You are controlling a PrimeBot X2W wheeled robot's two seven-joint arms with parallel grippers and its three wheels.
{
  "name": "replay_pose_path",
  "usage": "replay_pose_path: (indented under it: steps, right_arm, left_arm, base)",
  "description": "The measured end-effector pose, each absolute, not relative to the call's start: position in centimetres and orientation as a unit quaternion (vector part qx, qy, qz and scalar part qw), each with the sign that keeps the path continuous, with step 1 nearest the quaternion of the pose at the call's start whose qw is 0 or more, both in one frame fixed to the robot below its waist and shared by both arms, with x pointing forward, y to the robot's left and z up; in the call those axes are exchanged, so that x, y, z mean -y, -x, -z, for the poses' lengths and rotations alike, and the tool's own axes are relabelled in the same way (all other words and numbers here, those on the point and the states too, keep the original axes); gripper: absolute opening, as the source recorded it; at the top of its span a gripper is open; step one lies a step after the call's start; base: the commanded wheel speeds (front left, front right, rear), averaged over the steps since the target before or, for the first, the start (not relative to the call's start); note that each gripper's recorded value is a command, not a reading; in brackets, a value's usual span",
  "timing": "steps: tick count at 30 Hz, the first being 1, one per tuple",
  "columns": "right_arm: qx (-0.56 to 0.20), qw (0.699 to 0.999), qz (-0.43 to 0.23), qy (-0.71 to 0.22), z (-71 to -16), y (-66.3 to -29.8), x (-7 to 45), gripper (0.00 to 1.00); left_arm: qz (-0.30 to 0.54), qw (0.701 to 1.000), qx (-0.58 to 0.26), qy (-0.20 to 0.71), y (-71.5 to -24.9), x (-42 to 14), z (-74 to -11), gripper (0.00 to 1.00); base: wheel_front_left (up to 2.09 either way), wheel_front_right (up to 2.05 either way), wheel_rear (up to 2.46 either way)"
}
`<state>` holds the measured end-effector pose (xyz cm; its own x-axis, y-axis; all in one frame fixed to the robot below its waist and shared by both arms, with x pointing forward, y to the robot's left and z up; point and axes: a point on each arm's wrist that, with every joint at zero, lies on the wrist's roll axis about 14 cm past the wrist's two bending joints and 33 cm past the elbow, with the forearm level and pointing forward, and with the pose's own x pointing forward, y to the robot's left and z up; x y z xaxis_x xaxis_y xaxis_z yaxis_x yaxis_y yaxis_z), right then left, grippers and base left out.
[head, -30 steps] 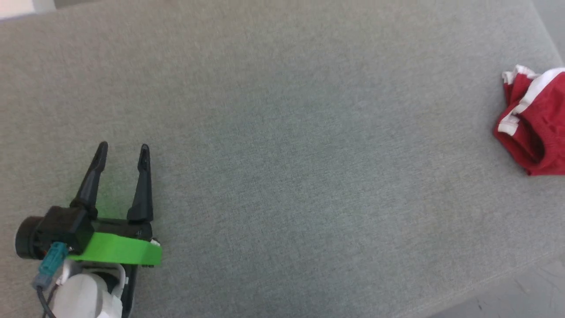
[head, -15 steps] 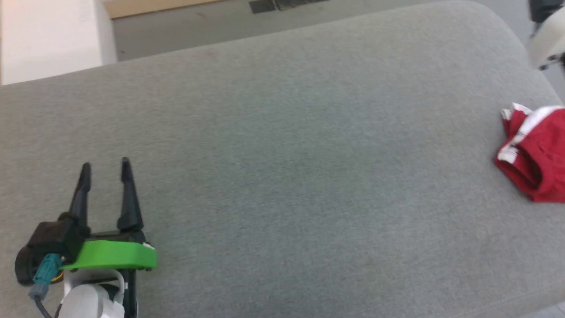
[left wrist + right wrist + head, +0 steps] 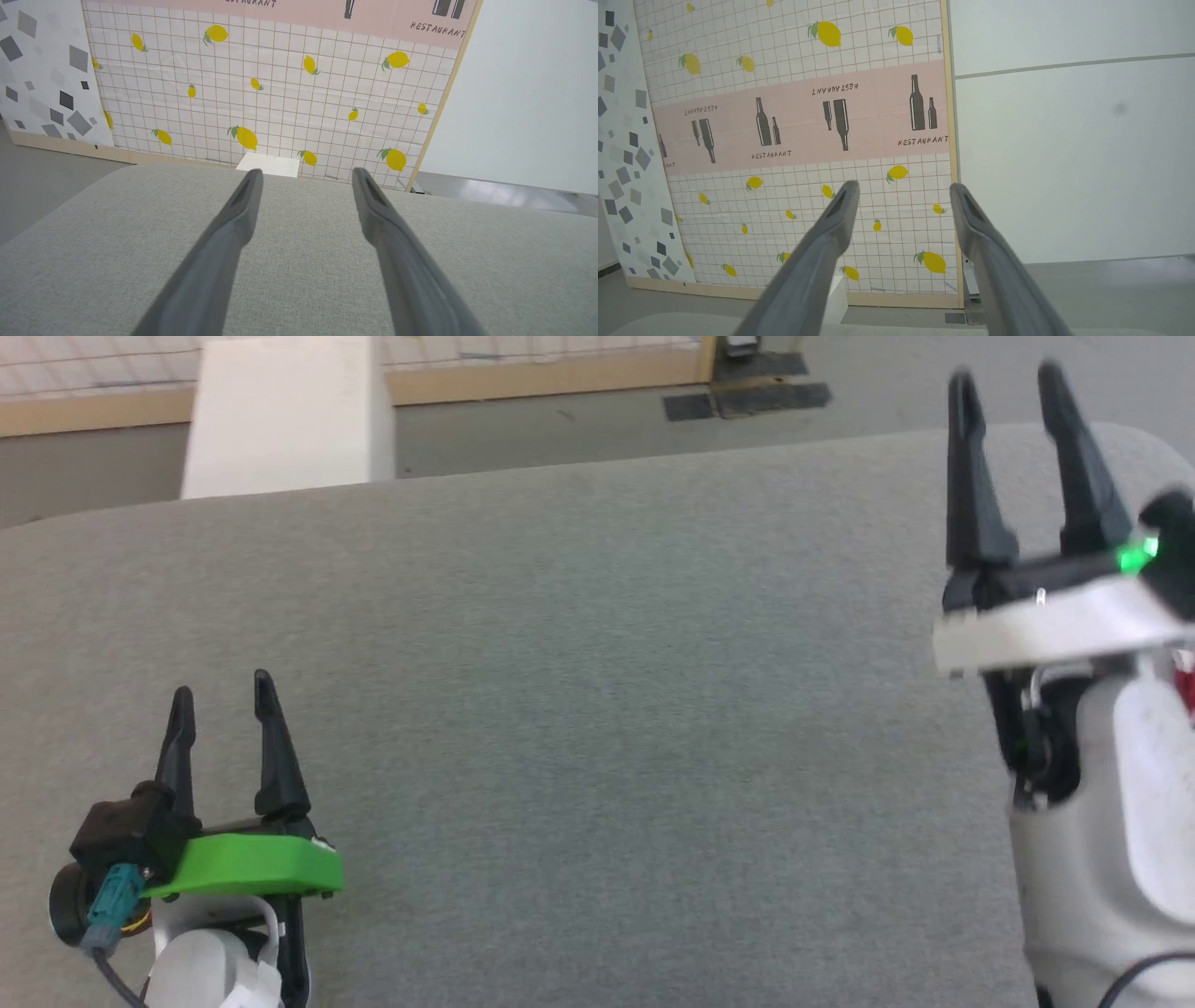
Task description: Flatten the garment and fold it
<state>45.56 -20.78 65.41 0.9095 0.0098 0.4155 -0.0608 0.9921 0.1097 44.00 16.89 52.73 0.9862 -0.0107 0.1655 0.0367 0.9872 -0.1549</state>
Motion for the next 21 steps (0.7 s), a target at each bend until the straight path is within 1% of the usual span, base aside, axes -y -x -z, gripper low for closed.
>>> replay_pose_path:
  steps: [3,9,16,18,21]
  right_arm:
    - [0.21,0.974,-0.021,-0.084,-63.6,-44.8,20.2,1.0]
    - [0.159,0.981,-0.013,-0.111,-58.8,-42.8,19.9,1.0]
    - [0.15,0.981,-0.025,-0.119,-58.0,-40.5,18.9,1.0]
    - [0.132,0.984,-0.043,-0.112,-56.8,-39.5,17.4,1.0]
    - [0.121,0.986,-0.05,-0.102,-56.1,-39.0,16.9,1.0]
  left_arm:
    - [-0.001,0.993,0.087,0.075,-43.4,-17.7,-53.1,1.0]
    - [-0.019,0.993,0.093,0.074,-42.1,-18.7,-53.8,1.0]
    - [-0.032,0.992,0.1,0.075,-40.6,-19.2,-54.5,1.0]
    - [-0.032,0.993,0.091,0.065,-39.8,-18.9,-54.0,1.0]
    - [-0.027,0.995,0.085,0.05,-39.4,-18.5,-53.6,1.0]
  base:
    - [0.0,0.0,0.0]
    - [0.0,0.0,0.0]
    - [0.0,0.0,0.0]
    - [0.0,0.0,0.0]
    - [0.0,0.0,0.0]
